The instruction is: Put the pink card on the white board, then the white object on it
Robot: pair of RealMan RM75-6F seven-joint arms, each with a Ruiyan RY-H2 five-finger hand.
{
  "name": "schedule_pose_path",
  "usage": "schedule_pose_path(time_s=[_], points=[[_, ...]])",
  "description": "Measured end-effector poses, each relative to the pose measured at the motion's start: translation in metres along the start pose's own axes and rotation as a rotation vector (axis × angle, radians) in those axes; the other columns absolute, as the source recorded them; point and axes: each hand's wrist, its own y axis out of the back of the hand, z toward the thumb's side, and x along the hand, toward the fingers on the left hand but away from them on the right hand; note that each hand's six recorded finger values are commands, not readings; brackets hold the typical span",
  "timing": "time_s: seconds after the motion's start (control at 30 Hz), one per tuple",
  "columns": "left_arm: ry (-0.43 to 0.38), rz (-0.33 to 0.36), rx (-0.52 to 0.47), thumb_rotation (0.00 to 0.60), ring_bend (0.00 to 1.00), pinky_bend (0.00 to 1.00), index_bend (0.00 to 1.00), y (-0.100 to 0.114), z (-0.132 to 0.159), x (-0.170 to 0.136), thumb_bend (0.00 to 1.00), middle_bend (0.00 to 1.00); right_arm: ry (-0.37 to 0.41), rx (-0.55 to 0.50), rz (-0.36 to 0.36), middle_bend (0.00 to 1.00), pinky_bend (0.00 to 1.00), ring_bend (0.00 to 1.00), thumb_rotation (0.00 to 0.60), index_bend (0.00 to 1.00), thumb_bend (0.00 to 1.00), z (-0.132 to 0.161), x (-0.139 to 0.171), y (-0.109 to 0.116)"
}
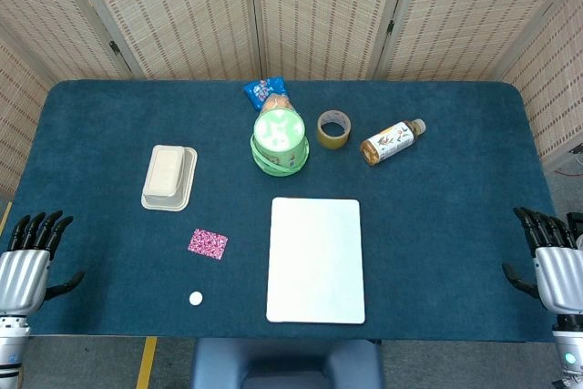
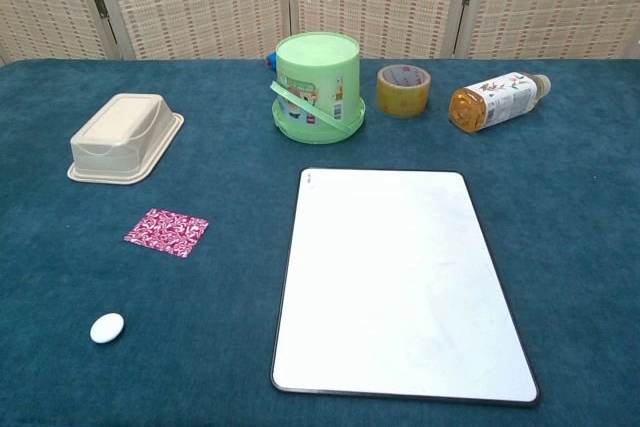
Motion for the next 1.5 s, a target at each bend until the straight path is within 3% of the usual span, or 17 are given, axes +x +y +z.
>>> schedule_pose_path(time_s=[0.5,0.8,1.23,1.5], points=[[-0.027,0.017,0.004,0.6,0.11,0.0,0.17,0.004,0.007,0.004,0.25,0.12,-0.002,-0.01,-0.017,0.13,0.11,0.12,0.6,0.07,0.29,-0.003,0.001,0.005],[-0.093,0.024,0.013,0.6,0.13,0.0,0.19,0.006,0.021,0.012,0.25,0.13,-0.003,-0.013,-0.027,0.13,0.11,0.12,0.6,0.07,0.29,-0.006,0.002,0.007],[-0.357,-0.031,0.086,0.6,0.14,0.0,0.22,-0.006,0.08,0.049,0.28,0.15,-0.008,-0.016,-0.031,0.13,0.11,0.12,0.6,0.07,0.29,-0.01,0.006,0.009],[-0.508,-0.087,0.155,0.6,0.15,0.0,0.25,-0.027,0.125,0.072,0.29,0.15,-0.012,-0.017,-0.035,0.13,0.11,0.12,0.6,0.07,0.29,-0.011,0.007,0.01]])
